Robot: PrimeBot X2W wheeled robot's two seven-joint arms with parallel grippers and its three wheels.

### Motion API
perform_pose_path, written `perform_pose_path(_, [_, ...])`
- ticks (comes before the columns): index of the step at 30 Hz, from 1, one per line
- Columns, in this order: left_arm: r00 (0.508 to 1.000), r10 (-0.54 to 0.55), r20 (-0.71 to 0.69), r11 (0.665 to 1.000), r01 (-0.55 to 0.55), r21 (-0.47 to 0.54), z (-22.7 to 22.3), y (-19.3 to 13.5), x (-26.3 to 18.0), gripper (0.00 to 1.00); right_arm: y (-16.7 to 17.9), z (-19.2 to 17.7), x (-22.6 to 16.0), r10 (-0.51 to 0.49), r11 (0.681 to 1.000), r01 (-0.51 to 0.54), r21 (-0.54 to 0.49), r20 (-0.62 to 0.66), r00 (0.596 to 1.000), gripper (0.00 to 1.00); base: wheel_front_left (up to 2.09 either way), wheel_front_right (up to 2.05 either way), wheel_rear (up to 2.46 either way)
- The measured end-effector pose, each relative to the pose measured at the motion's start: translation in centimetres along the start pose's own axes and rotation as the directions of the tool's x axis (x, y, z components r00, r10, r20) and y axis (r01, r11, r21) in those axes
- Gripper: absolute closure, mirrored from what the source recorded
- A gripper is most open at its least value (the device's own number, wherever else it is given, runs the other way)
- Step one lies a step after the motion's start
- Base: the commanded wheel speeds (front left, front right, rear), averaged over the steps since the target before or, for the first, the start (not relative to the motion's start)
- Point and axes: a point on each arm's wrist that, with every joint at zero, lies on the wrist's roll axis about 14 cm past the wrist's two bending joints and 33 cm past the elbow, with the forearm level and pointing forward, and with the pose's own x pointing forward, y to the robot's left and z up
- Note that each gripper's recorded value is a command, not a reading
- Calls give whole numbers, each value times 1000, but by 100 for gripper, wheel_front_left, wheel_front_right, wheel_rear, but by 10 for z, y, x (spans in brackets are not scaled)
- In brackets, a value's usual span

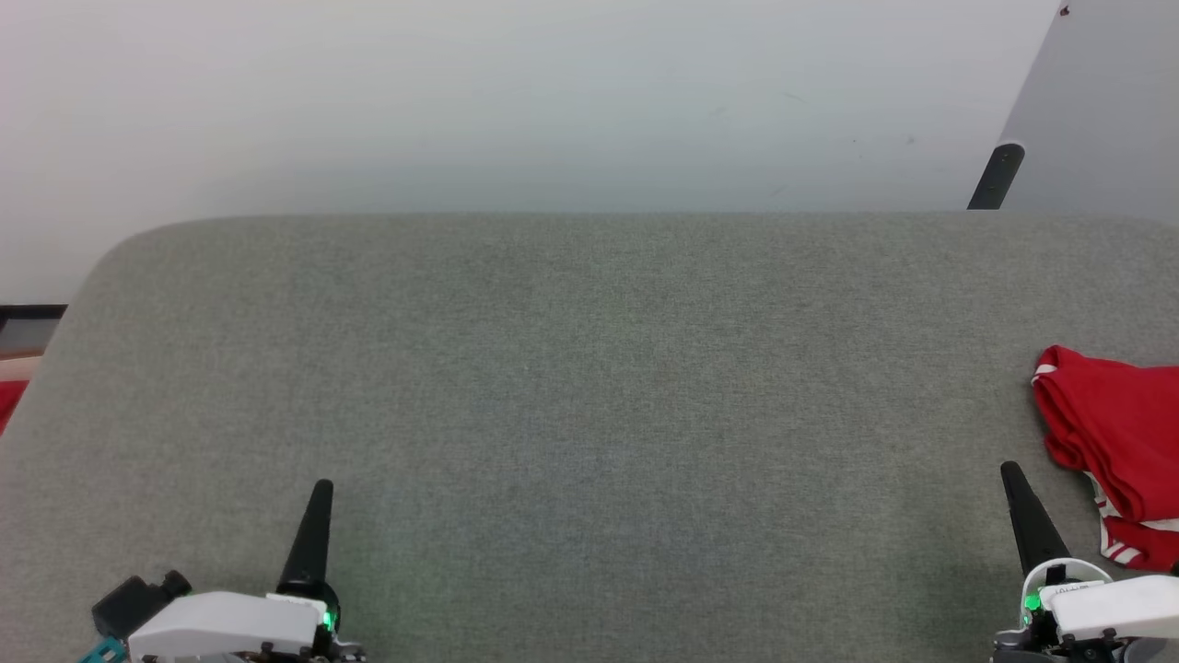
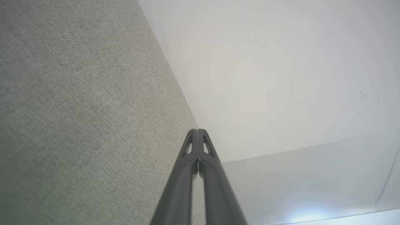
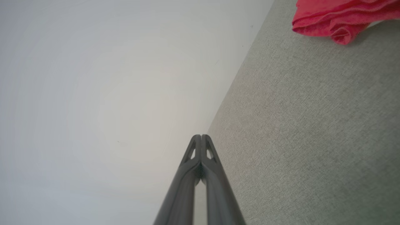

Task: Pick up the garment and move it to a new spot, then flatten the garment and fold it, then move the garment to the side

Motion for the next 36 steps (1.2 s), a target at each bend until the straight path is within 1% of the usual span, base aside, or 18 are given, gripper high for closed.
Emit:
perform_pose_path(15, [1000, -22, -11, 992, 20, -125, -4, -8, 4, 100, 2, 2, 2, 9, 993, -10, 118, 12, 1000, 100, 0, 0, 0])
perform_pose_path(36, [998, -55, -25, 959, 46, -279, -8, -18, 8, 100, 3, 6, 3, 17, 966, -23, 257, 24, 1000, 100, 0, 0, 0])
